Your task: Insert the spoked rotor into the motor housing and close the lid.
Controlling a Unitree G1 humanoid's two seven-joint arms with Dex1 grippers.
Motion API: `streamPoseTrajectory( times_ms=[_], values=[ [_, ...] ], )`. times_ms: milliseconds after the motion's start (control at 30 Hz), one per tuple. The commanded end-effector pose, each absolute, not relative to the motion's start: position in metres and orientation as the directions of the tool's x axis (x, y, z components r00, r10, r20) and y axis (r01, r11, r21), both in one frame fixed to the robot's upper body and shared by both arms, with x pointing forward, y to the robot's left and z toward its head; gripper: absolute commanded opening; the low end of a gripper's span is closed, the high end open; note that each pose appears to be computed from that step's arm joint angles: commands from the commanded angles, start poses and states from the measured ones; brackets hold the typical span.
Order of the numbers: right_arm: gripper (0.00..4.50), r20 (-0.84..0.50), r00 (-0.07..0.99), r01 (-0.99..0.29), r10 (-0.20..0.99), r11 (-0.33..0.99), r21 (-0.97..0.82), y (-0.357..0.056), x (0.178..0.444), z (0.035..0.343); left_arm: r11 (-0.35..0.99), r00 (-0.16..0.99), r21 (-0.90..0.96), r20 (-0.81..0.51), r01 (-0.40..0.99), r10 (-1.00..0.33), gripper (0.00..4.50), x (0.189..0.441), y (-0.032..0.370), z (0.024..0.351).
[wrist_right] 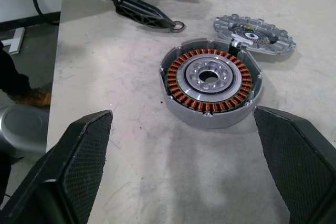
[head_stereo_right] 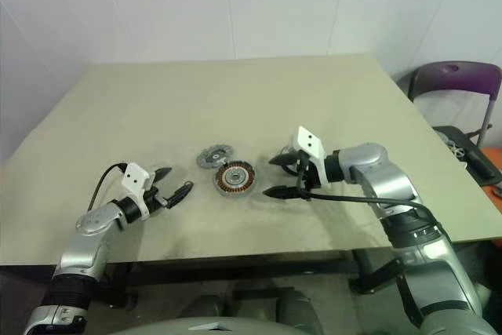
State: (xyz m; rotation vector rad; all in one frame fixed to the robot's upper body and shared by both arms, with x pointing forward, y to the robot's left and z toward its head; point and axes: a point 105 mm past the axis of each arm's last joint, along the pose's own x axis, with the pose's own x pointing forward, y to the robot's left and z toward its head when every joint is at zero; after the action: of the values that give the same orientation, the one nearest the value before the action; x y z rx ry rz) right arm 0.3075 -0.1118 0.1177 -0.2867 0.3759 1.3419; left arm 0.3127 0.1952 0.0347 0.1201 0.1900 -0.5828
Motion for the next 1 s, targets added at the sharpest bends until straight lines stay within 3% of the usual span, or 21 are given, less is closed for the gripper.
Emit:
streamPoseTrajectory(
  times_ms=[33, 600, 700, 1000],
  values=[
    [4.48, -0.395, 0.192, -0.981, 0.898, 0.19, -0.045, -0.107, 0.31, 0.134, 0.821, 0.818, 0.088, -0.198, 0.563, -0.54, 4.5, 0.319, 0.193, 0.042],
    [4.48, -0.387, 0.212, -0.977, 0.897, 0.209, -0.052, -0.106, 0.312, 0.135, 0.811, 0.788, 0.024, -0.256, 0.585, -0.56, 4.5, 0.305, 0.185, 0.026],
    [4.5, -0.385, 0.212, -0.977, 0.898, 0.208, -0.054, -0.106, 0.313, 0.135, 0.814, 0.788, 0.008, -0.256, 0.581, -0.561, 3.88, 0.304, 0.186, 0.026],
    [4.5, -0.383, 0.218, -0.975, 0.898, 0.213, -0.056, -0.106, 0.314, 0.136, 0.821, 0.792, 0.012, -0.271, 0.571, -0.547, 0.81, 0.304, 0.19, 0.024]
  ],
)
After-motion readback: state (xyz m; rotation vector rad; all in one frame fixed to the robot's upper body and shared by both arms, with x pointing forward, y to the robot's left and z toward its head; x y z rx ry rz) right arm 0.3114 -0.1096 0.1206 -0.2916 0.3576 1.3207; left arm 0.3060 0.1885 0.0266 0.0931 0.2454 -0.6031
